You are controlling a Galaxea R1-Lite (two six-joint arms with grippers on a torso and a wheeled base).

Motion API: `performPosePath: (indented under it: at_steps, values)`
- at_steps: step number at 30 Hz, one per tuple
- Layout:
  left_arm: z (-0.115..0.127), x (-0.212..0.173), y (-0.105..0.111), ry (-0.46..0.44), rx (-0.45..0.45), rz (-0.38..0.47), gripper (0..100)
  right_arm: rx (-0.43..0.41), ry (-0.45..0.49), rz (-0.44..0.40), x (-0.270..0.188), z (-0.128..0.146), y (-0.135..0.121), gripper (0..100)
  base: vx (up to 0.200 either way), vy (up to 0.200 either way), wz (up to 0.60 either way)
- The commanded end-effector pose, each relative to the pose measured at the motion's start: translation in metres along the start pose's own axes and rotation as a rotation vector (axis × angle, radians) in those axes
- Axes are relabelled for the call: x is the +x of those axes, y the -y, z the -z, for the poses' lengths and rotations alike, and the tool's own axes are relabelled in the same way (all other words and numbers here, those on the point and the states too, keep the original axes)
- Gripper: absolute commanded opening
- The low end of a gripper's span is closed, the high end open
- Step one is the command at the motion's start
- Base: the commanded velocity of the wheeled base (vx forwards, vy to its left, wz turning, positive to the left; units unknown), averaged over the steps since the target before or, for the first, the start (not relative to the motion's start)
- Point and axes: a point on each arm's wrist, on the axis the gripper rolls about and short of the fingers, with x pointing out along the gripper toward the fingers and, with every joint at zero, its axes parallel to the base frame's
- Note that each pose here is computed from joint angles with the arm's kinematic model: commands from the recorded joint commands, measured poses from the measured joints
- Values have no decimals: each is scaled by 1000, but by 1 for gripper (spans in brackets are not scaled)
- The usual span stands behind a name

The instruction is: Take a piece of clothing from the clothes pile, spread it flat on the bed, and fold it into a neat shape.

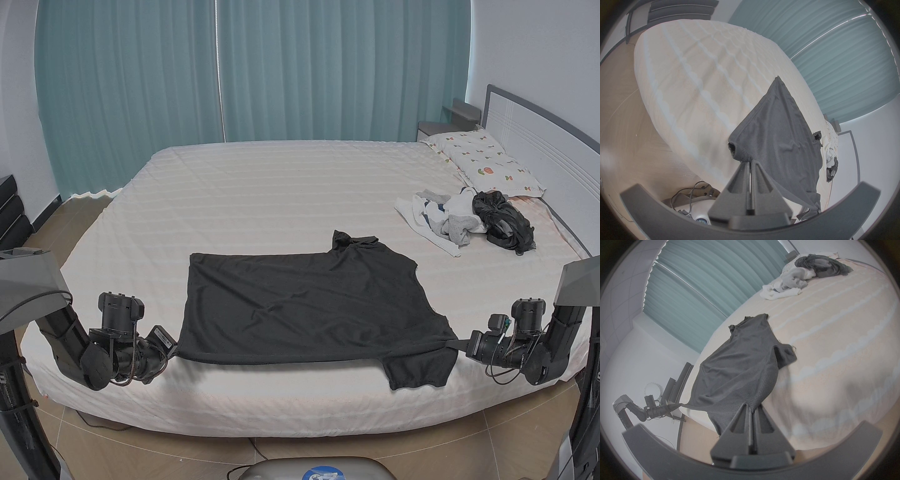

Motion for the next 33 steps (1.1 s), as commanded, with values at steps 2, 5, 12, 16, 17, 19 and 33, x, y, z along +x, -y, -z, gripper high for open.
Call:
performPosePath:
  at_steps: [2,5,12,16,17,19,33]
  values:
    - [0,-16,1,17,27,15,0,-5,21,-15,-20,1,-7,0,0,0,0]
    - [3,-21,-3,7,65,0,0,-2,15,-35,-34,3,-13,0,0,0,0]
    - [8,-34,-7,-4,148,-12,0,4,5,-35,-51,9,-16,0,0,0,0]
    - [12,-35,-12,-29,191,-43,0,-14,-18,-20,-59,18,-16,0,0,0,0]
    - [13,-35,-13,-35,198,-52,0,-19,-26,-17,-60,21,-16,0,0,0,0]
    - [14,-36,-14,-45,218,-66,0,-31,-36,-16,-63,24,-16,0,0,0,0]
    - [19,-59,-19,-130,324,-197,0,-58,-96,4,-82,46,-18,0,0,0,0]
